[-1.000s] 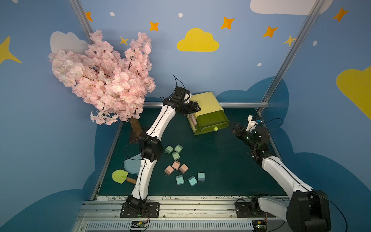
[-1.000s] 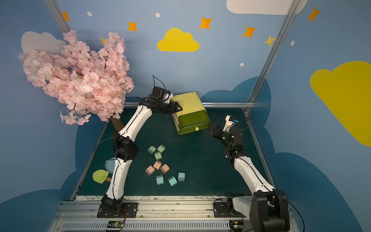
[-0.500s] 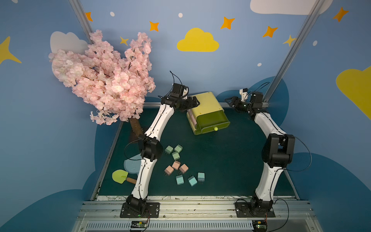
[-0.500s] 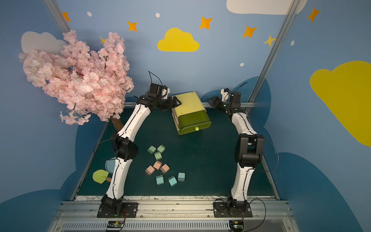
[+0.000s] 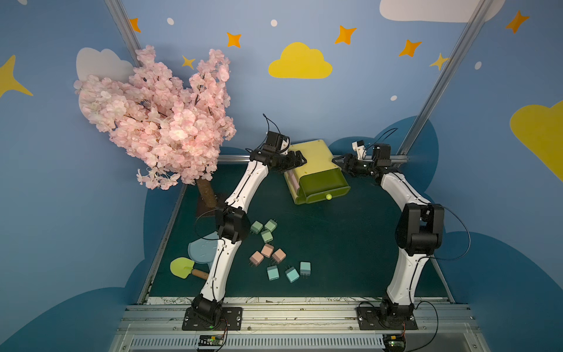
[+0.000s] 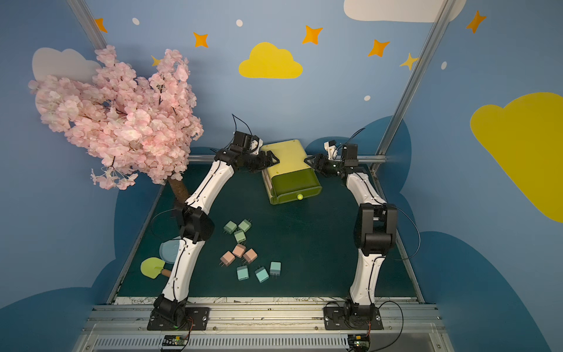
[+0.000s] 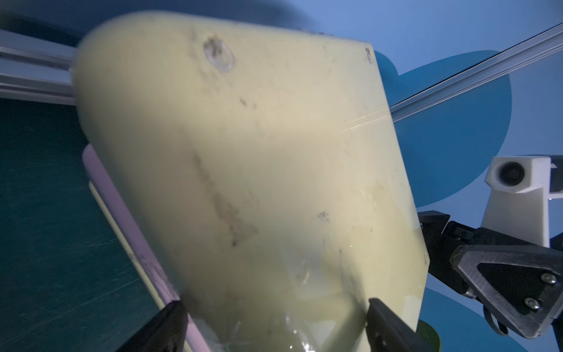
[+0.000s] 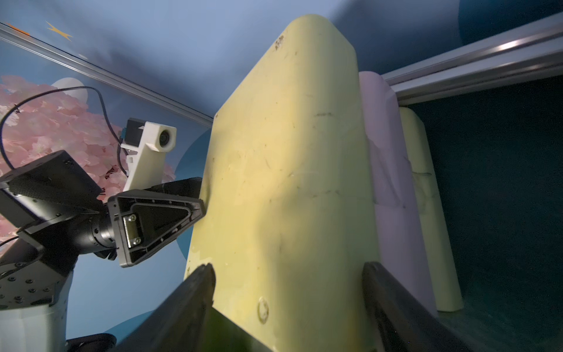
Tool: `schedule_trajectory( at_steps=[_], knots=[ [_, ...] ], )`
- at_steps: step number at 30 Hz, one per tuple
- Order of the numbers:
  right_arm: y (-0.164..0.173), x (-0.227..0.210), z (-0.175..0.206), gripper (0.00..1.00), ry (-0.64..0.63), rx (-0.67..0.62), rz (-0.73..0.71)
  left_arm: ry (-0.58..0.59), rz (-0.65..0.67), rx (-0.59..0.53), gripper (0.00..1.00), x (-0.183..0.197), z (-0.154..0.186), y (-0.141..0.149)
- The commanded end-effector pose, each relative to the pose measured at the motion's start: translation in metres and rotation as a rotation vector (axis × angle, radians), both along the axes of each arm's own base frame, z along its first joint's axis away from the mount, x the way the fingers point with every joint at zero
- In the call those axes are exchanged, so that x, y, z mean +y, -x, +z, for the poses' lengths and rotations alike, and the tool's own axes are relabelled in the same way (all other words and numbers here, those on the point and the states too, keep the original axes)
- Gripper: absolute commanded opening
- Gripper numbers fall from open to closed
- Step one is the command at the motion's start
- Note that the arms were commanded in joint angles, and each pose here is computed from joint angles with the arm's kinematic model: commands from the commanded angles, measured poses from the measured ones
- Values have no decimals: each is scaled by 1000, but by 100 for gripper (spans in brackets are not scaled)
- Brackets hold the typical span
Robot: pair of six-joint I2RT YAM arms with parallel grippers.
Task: Place the plugs into the drawer by color
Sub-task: Adjust the storage box at the center of the board.
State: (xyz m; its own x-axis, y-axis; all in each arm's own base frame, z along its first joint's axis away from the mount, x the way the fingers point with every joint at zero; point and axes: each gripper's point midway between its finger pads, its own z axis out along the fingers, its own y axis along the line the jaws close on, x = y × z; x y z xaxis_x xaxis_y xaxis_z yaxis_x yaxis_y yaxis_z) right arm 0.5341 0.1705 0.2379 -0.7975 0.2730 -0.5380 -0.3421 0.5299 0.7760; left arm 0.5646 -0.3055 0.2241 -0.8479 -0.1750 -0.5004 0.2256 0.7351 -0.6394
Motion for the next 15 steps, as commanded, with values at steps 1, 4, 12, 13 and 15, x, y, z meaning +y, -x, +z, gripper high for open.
schedule_trajectory(
  at_steps=[1, 4, 12, 13, 15],
  knots=[
    [24, 12, 27, 77, -21, -62, 58, 50, -138, -7, 92, -48, -1, 23],
    [34, 11, 26, 77, -18, -66, 50, 52, -169, -17, 92, -61, 1, 32],
    [52, 3, 18, 76, 17, -53, 17, 61, -192, -14, 92, -71, 2, 38],
    [54, 1, 18, 76, 25, -51, 8, 59, -194, -15, 92, -71, 2, 39],
    [53, -10, 15, 76, 37, -39, -28, 46, -190, -19, 92, -66, 5, 40]
  ],
)
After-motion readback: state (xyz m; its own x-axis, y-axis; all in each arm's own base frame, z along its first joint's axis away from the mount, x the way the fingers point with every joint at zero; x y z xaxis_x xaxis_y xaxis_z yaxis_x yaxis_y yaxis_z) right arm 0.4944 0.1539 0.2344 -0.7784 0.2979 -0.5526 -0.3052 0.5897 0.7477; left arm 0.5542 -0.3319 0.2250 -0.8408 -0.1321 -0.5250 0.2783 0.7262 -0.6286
